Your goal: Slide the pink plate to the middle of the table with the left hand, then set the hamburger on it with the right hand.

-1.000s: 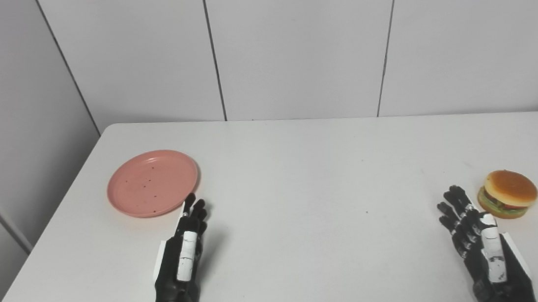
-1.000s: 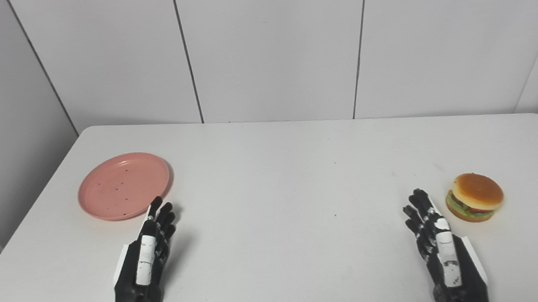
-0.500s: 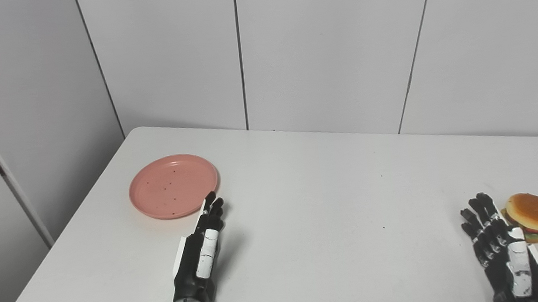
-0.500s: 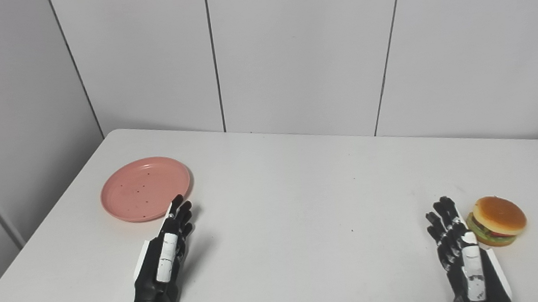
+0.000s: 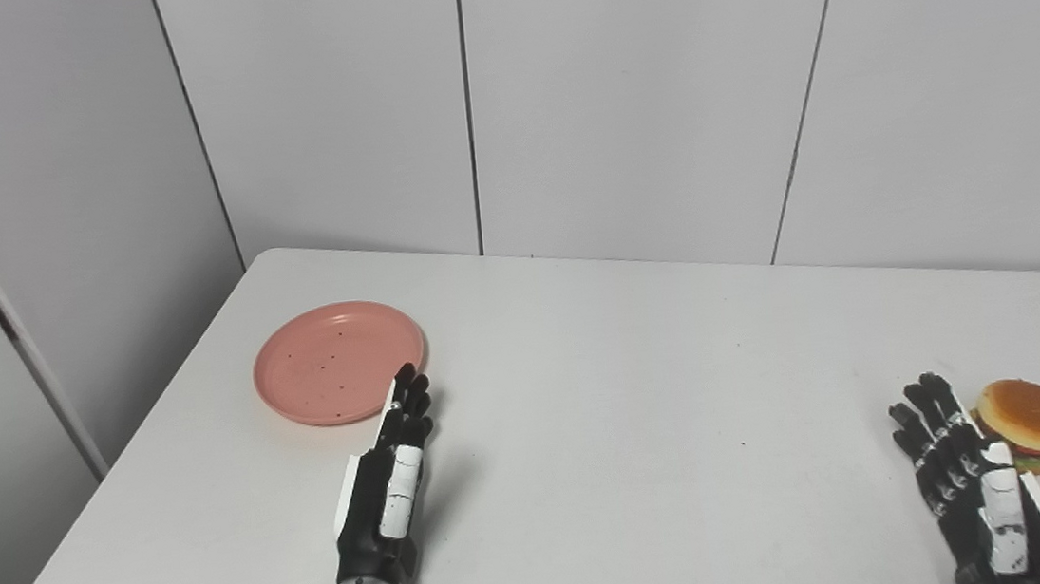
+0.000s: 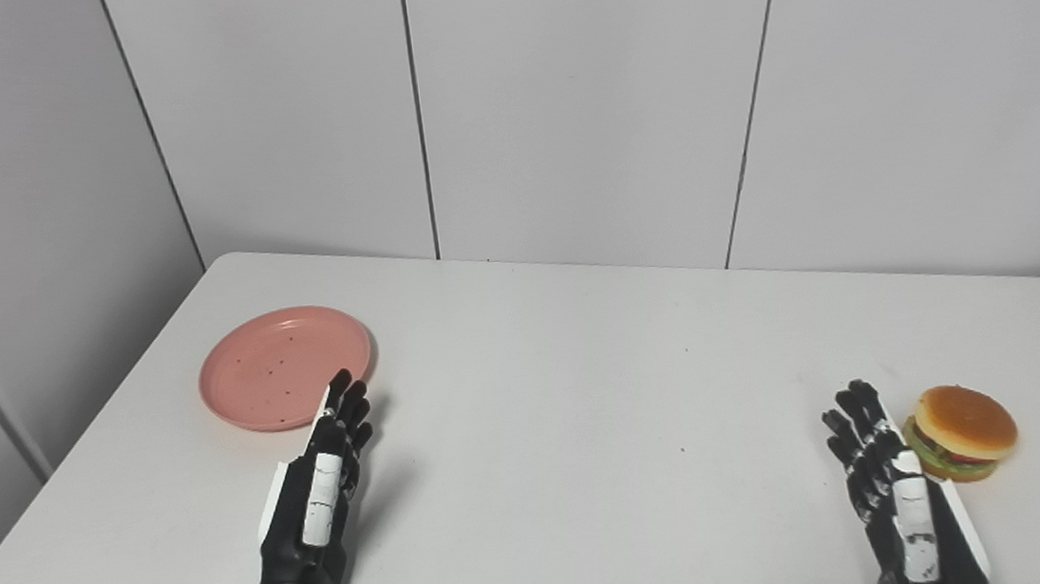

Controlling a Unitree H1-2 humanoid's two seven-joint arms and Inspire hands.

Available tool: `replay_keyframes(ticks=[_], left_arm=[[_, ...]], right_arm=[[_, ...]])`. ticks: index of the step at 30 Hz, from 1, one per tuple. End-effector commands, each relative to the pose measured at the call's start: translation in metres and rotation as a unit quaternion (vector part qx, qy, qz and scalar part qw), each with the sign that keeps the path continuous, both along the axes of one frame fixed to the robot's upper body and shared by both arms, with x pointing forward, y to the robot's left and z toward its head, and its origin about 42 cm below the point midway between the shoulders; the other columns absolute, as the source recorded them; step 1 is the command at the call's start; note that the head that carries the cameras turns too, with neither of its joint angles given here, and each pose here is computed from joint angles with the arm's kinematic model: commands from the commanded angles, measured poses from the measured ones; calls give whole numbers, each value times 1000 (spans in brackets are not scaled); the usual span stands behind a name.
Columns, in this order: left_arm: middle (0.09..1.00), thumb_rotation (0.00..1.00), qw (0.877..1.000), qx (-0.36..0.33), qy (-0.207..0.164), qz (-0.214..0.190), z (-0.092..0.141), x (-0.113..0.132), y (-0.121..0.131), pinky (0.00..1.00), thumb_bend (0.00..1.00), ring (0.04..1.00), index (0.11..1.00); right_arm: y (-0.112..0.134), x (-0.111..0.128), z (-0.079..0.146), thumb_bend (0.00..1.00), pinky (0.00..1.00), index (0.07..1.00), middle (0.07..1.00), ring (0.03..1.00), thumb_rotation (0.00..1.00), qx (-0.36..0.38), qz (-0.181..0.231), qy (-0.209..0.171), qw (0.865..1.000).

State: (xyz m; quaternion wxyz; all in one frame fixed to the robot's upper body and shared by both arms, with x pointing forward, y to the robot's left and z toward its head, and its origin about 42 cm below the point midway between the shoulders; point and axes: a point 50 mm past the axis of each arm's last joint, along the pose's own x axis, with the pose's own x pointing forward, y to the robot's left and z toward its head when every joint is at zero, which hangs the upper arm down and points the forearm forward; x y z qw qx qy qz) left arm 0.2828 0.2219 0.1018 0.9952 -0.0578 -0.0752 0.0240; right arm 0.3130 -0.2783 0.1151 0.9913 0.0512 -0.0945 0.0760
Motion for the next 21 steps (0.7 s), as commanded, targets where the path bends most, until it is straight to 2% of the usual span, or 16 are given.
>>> replay_keyframes(ticks=[1,4,7,10,19,21], left_arm=[[964,890,999,-9,43,-7,-25,-1,-5,1000,898,984,947],[947,888,1000,-15,22,0,-13,3,-5,982,924,969,919],[925,876,999,-26,-16,12,6,9,-5,954,930,948,893],[899,863,997,-36,-57,24,27,17,-5,924,896,920,871],[898,892,988,-33,-148,24,89,43,-2,904,868,910,886],[903,905,986,-19,-163,21,103,50,3,917,908,913,891]], right_arm=[[-4,-6,-35,847,1000,974,967,957,1000,2,-5,45,999],[-4,-3,-38,841,999,971,966,958,1000,-3,-6,48,999],[-5,0,-41,843,1000,968,965,959,1000,-5,-4,52,999],[-6,2,-43,845,1000,970,965,963,1000,-6,-4,54,999],[-7,-2,-43,850,1000,966,964,964,1000,-6,-3,59,998],[-6,-3,-42,842,1000,969,960,962,1000,-6,0,58,998]])
